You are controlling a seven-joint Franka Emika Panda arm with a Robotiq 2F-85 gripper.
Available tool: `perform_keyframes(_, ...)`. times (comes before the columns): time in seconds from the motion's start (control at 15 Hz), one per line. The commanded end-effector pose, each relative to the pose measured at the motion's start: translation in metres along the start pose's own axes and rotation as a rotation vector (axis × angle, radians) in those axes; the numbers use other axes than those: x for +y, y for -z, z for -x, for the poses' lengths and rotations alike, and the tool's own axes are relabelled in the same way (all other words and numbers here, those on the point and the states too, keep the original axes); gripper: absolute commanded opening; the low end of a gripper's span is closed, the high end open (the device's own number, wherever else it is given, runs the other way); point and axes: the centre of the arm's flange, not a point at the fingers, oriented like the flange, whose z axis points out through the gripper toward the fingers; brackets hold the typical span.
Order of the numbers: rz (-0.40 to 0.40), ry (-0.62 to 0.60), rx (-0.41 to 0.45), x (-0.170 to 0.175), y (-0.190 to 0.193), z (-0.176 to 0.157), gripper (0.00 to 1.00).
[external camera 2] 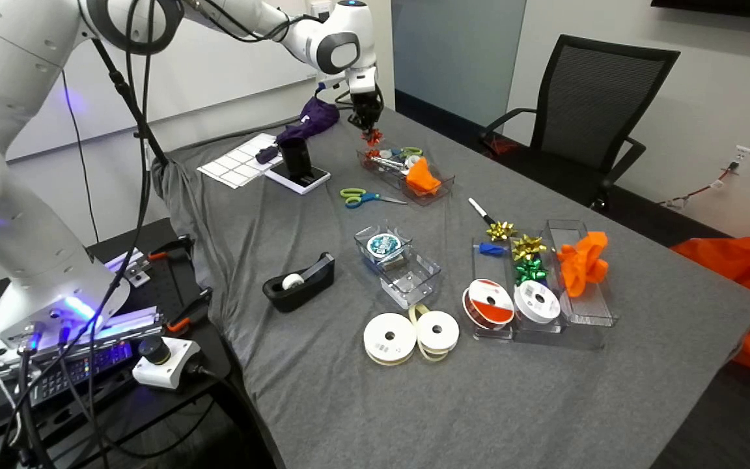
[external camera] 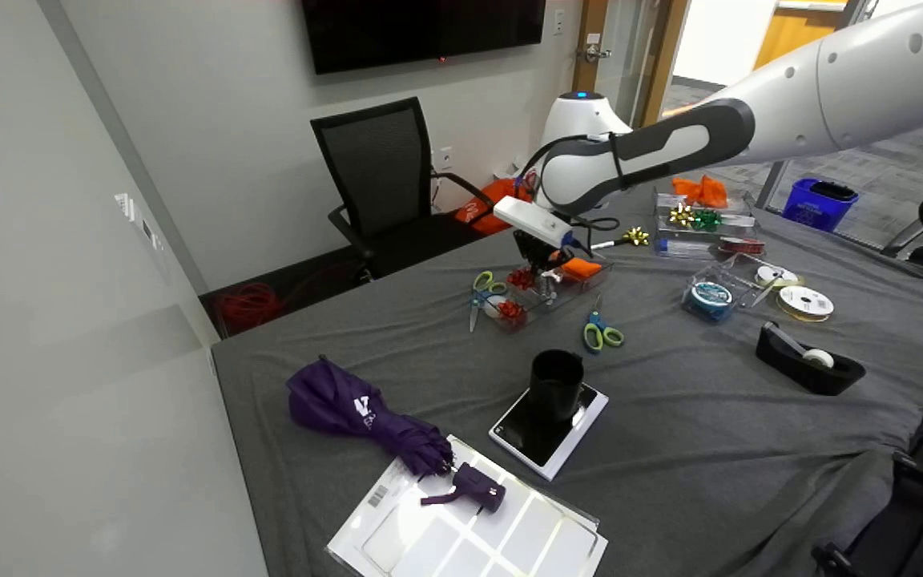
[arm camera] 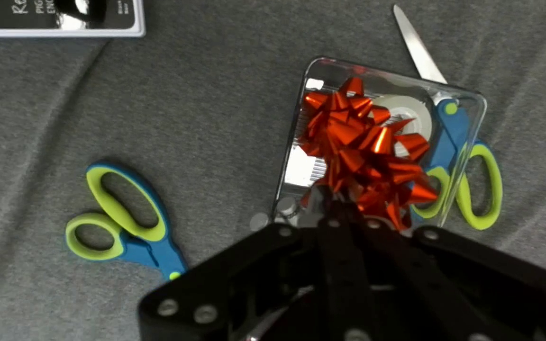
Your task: Remove the red ribbons from the clear case on the left and then put them in the bottom compartment of the clear case on the right
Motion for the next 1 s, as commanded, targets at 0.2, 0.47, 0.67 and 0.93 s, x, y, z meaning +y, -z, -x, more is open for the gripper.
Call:
perform_keyframes(0.2,-0.022,0.026,0.054,0.054,0.049,-0.056,0.00)
perform_keyframes(0.47,-0.044,-0.054,0.102,0.057,0.070,-0.099,0.00)
perform_keyframes(0.67,-0.034,-0.066,0.117,0.044,0.067,-0.112,0.00)
perform_keyframes(0.93,-0.034,-0.069,0.121,0.044,0.067,-0.114,0.01)
